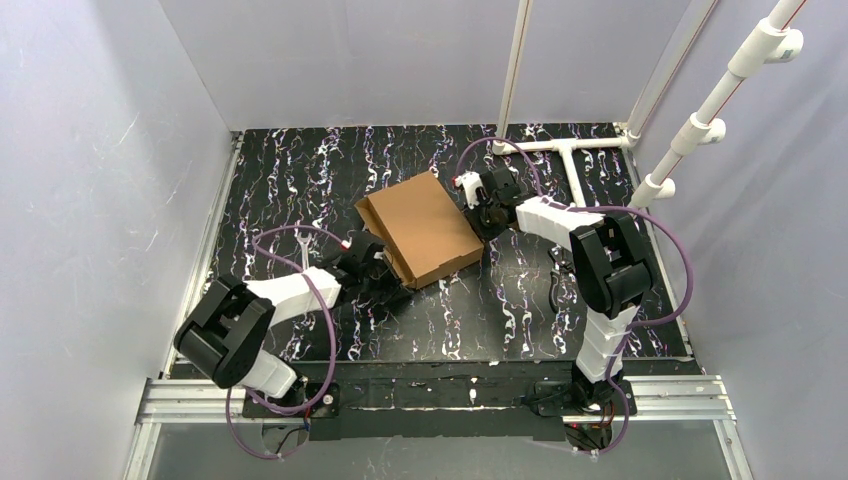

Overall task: Fold the paper box
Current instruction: Close the paper box at the center of the board.

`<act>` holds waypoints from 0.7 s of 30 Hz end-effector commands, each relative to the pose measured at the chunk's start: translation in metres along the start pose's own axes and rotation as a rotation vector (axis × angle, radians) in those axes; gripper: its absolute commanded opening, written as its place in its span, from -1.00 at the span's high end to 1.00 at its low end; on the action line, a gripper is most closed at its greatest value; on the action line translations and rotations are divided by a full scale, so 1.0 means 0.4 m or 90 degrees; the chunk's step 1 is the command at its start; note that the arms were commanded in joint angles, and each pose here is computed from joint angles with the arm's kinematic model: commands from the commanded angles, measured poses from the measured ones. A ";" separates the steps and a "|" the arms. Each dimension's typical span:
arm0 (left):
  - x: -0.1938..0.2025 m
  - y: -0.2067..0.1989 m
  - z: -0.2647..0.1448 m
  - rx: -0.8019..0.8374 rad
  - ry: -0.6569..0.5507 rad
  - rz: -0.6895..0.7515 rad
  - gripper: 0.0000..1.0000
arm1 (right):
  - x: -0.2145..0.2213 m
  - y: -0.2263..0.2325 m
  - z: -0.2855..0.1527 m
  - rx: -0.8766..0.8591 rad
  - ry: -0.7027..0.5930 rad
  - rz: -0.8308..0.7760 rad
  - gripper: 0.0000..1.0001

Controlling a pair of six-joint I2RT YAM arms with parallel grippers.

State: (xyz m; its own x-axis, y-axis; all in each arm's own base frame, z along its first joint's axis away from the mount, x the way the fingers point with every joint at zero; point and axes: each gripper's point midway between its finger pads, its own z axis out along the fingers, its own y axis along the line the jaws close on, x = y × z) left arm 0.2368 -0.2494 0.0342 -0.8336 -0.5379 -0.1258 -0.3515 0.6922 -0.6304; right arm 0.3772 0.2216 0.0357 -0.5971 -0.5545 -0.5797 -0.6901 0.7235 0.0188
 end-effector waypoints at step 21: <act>-0.103 -0.430 -0.021 0.227 -0.013 0.064 1.00 | 0.027 0.210 0.048 -0.126 0.013 -0.011 0.48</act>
State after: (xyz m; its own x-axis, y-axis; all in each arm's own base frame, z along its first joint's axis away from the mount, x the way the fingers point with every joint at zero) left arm 0.2571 -0.2557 0.0313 -0.8760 -0.4703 -0.1073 -0.3725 0.8008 -0.4689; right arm 0.3878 0.2289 0.0382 -0.5414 -0.5816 -0.6072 -0.6812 0.7267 -0.0887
